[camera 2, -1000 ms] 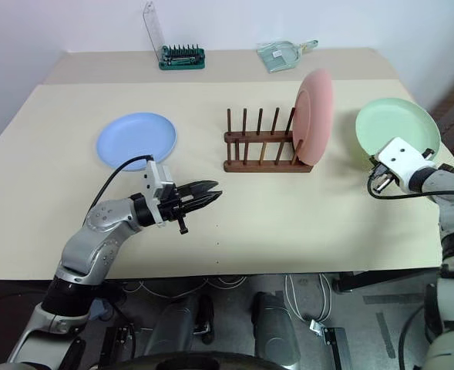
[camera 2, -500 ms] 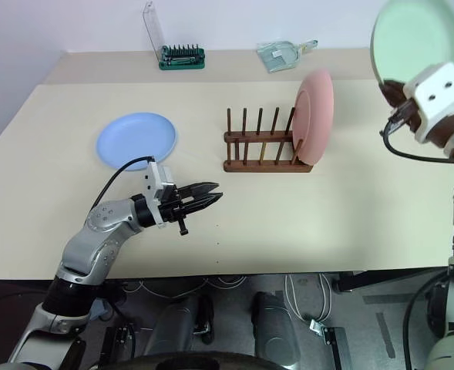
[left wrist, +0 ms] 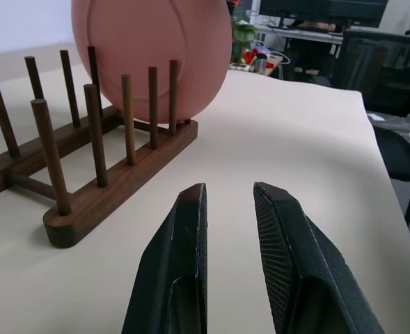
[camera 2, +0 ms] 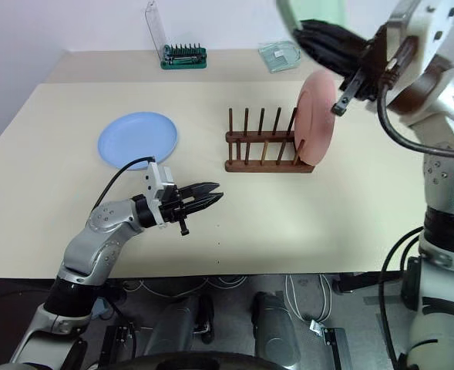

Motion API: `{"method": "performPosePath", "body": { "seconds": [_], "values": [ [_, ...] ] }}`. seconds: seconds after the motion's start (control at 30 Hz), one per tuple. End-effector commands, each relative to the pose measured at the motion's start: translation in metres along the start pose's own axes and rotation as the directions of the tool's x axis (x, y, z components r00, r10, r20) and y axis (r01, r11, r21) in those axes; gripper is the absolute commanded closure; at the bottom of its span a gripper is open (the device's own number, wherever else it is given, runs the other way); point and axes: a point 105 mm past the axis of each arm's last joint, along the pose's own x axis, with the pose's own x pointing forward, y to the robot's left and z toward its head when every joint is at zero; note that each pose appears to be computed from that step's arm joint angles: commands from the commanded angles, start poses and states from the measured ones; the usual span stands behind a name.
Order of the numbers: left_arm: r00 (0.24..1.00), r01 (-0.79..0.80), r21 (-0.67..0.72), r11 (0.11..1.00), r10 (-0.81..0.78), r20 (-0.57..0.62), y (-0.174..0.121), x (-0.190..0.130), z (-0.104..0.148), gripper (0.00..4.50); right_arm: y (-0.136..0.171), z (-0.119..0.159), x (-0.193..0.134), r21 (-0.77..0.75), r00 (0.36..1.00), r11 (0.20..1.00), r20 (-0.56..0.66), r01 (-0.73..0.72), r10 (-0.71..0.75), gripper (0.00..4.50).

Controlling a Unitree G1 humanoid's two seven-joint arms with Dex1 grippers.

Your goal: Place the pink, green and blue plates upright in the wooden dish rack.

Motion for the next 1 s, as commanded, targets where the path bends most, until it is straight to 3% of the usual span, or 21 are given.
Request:
{"method": "performPosePath", "body": {
  "seconds": [0.03, 0.4, 0.73, 1.0],
  "values": [
    [0.999, -0.009, 0.024, 1.000, 0.008, 0.037, 0.000, -0.002, 0.008, 3.45, 0.015, 0.012, 0.006, 0.081, 0.996, 0.996, 0.078, -0.037, 0.031, 4.44],
    [0.999, -0.033, 0.031, 0.999, 0.032, 0.034, 0.007, -0.009, 0.009, 3.45, 0.018, -0.019, 0.003, 0.508, 0.984, 0.861, 0.154, 0.002, -0.094, 4.44],
    [0.996, -0.080, 0.057, 0.995, 0.078, 0.032, 0.020, -0.022, 0.015, 3.45, 0.024, -0.051, 0.013, 0.605, 0.988, 0.794, 0.078, 0.061, -0.135, 4.44],
    [0.995, -0.094, 0.064, 0.993, 0.093, 0.031, 0.020, -0.025, 0.016, 3.45, 0.012, -0.072, 0.011, 0.670, 0.974, 0.729, 0.040, 0.140, -0.224, 4.44]
  ]
}}
